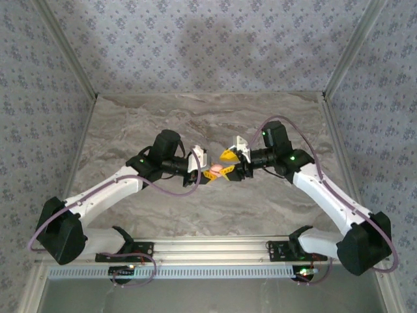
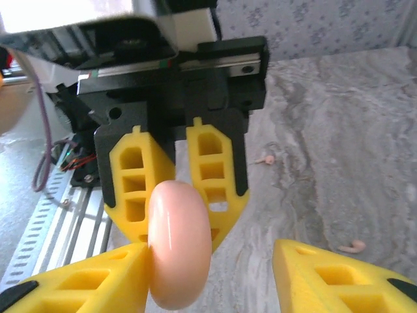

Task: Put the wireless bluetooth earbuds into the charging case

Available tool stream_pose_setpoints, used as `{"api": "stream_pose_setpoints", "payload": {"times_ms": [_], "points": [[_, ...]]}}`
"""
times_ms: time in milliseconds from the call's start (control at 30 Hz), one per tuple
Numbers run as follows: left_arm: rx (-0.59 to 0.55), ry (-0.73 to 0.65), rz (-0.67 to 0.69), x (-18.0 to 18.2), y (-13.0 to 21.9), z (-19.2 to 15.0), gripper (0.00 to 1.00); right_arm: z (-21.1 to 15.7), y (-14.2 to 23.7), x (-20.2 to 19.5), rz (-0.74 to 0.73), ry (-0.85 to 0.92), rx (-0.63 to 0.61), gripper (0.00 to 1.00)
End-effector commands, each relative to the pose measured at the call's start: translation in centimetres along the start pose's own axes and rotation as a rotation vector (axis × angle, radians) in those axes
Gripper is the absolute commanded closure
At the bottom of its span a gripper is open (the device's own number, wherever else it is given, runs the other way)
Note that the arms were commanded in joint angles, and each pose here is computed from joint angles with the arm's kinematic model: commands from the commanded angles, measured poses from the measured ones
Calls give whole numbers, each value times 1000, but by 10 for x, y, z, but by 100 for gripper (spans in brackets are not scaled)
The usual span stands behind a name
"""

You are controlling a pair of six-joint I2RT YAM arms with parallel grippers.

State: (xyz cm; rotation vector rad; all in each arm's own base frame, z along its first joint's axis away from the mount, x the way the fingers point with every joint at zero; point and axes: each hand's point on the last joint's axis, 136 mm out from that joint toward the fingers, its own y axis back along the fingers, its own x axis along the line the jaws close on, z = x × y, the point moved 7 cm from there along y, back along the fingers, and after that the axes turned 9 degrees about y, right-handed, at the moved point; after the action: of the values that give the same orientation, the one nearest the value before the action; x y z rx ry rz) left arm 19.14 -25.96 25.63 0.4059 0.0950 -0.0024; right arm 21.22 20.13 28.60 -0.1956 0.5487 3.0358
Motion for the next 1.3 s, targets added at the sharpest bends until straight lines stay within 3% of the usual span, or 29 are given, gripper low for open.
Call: {"api": "stream_pose_setpoints", "payload": {"times_ms": [0, 300, 600, 833, 1100, 1267], "points": [[-18, -22, -29, -9, 3, 7, 90, 2, 5, -10, -110, 4, 18, 47], [-11, -23, -29, -11, 2, 4, 91, 2, 12, -19, -195, -13, 30, 46], [-74, 51, 56, 5, 5, -15, 91, 22, 28, -13, -186, -83, -78, 37], [-153, 212, 240, 32, 14, -42, 91, 15, 30, -29, -292, -380, 49, 34], [-167, 444, 440, 56, 37, -70, 92, -15, 2, -67, -407, -905, 248, 47], [-199, 462, 523, 58, 53, -82, 92, -33, -31, -78, -414, -1054, 380, 49]]}}
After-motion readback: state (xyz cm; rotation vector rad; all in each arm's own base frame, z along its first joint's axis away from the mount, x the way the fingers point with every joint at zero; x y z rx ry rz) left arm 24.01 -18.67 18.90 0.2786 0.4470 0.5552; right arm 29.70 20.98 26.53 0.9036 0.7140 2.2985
